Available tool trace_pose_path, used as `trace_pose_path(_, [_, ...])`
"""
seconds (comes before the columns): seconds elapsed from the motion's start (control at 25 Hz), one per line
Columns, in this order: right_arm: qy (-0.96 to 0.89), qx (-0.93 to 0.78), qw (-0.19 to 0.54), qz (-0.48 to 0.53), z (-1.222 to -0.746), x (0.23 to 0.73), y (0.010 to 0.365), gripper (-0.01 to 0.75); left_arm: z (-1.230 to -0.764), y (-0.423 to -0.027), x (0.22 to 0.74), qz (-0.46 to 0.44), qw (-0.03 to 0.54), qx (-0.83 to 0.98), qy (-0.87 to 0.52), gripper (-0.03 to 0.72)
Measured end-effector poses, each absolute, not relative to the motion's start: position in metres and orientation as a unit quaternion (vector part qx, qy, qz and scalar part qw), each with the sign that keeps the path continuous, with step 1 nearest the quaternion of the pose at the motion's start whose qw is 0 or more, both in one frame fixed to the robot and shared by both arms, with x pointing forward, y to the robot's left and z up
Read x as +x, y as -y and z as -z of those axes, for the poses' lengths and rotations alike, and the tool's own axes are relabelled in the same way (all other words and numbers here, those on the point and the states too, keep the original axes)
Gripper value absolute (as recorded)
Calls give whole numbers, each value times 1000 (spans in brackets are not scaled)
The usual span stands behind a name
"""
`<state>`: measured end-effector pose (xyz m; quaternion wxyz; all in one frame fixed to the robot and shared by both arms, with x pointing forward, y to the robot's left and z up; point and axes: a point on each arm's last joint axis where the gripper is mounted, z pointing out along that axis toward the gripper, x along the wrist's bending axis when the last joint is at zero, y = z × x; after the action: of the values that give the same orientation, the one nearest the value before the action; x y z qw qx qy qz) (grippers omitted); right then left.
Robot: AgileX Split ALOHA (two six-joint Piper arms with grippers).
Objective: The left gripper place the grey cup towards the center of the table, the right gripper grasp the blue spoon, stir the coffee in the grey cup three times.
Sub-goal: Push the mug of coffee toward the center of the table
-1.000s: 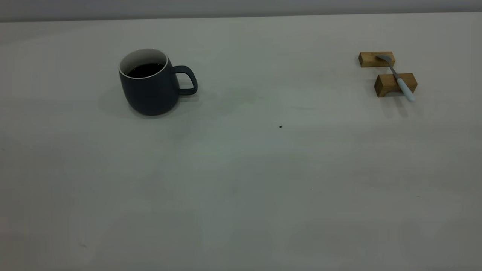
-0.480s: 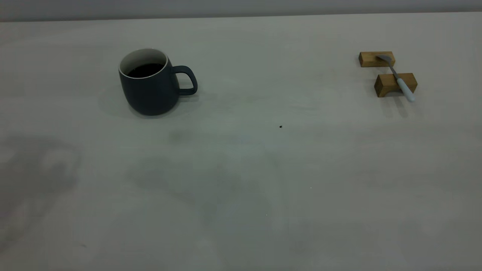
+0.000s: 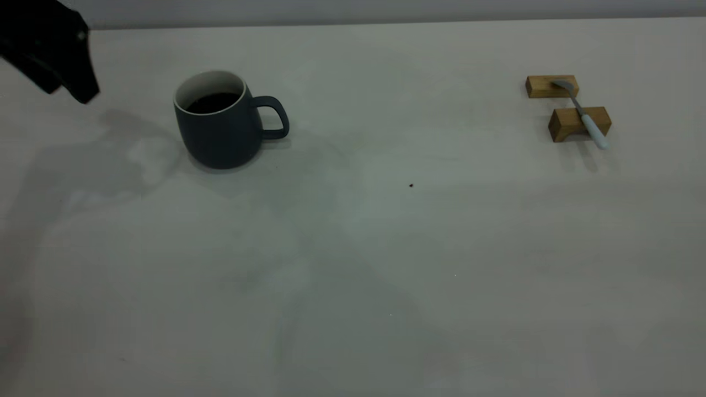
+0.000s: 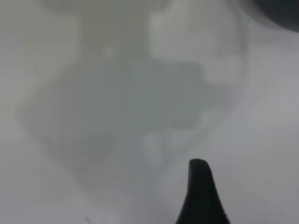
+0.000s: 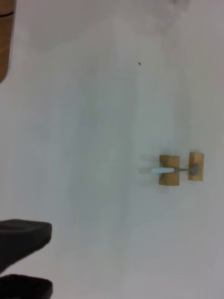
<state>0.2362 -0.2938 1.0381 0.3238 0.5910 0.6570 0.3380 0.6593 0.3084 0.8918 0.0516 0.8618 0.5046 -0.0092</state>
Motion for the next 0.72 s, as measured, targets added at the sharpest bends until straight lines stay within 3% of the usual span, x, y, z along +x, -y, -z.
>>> trace_pose_path(0.52, [-657,591,324,-338,-1038,236,294,237,-856,-296,687,-41,56,982,-174,585])
trace_pose_path(0.72, [-657,591,324,-338,-1038,236,294,237,-841,-287,693,-66,79,989,-110,585])
